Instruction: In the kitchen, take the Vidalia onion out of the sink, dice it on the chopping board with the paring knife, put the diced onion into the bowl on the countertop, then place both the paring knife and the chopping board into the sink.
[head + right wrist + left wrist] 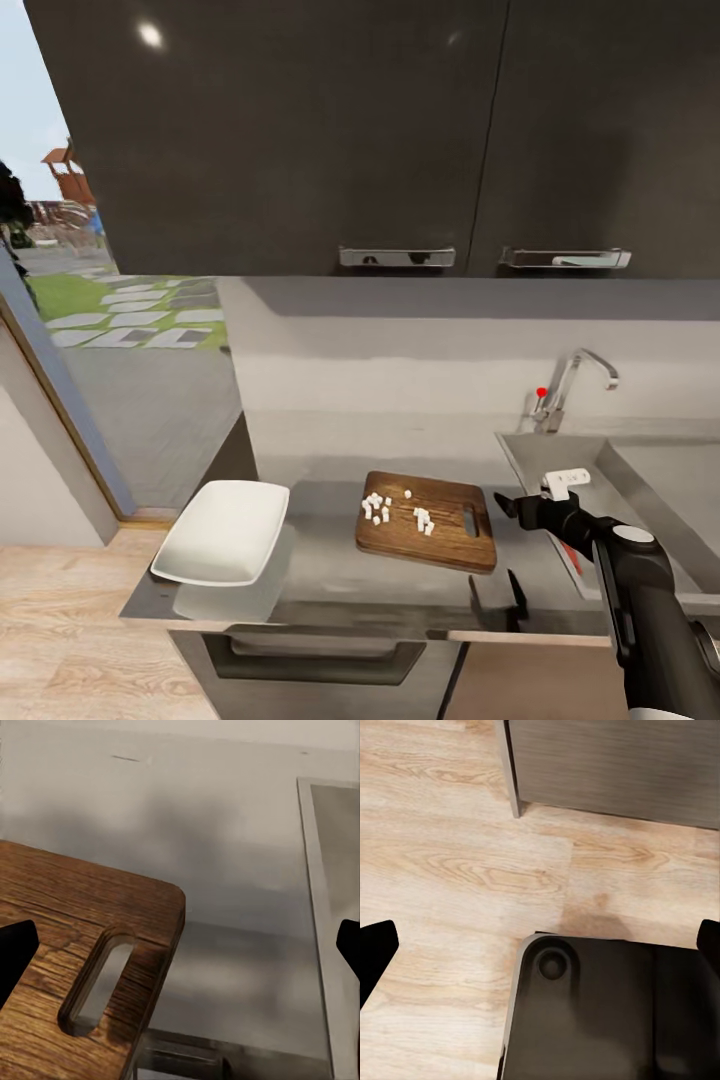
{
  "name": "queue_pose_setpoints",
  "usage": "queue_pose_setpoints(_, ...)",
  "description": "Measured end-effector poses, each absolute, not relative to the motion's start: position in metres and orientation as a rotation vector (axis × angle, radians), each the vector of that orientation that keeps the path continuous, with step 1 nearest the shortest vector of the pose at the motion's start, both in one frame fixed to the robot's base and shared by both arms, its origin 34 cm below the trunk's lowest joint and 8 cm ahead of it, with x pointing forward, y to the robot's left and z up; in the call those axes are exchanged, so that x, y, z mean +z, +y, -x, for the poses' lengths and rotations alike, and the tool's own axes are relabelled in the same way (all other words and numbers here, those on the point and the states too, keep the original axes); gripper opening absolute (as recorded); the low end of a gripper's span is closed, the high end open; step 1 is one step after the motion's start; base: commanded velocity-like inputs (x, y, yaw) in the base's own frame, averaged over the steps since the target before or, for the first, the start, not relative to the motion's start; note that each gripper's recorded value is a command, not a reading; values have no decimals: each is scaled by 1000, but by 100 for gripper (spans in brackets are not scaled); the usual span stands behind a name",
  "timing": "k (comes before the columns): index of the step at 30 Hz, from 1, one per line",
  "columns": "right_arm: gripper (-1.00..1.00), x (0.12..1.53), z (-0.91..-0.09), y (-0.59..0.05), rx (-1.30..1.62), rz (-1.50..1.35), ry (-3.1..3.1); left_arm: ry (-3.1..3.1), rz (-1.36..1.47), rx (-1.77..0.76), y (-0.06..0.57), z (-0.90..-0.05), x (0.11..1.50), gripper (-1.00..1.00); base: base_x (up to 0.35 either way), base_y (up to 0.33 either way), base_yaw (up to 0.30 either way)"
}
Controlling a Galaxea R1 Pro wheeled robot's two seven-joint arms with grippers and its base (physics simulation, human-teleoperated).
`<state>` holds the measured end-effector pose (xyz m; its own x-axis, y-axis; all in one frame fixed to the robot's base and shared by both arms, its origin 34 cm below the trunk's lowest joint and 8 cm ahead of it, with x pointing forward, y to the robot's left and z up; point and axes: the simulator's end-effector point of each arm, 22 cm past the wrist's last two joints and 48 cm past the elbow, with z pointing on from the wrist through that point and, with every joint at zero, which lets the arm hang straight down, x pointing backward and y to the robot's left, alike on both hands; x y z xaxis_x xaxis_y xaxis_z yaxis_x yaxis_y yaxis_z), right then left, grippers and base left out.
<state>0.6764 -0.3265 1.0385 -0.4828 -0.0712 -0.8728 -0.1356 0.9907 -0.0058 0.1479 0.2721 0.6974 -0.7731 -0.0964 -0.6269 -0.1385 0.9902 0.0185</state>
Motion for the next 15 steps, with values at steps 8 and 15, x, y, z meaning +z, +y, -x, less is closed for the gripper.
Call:
queue_pose_setpoints(8, 100, 1031, -673, -330, 82, 116, 2113, 2461, 163, 83, 272, -148, 697, 100, 4, 6, 0)
queue_pose_setpoints(15, 100, 1025, -672, -330, 84, 113, 2127, 2470, 163, 84, 272, -145, 697, 100, 0, 136, 0)
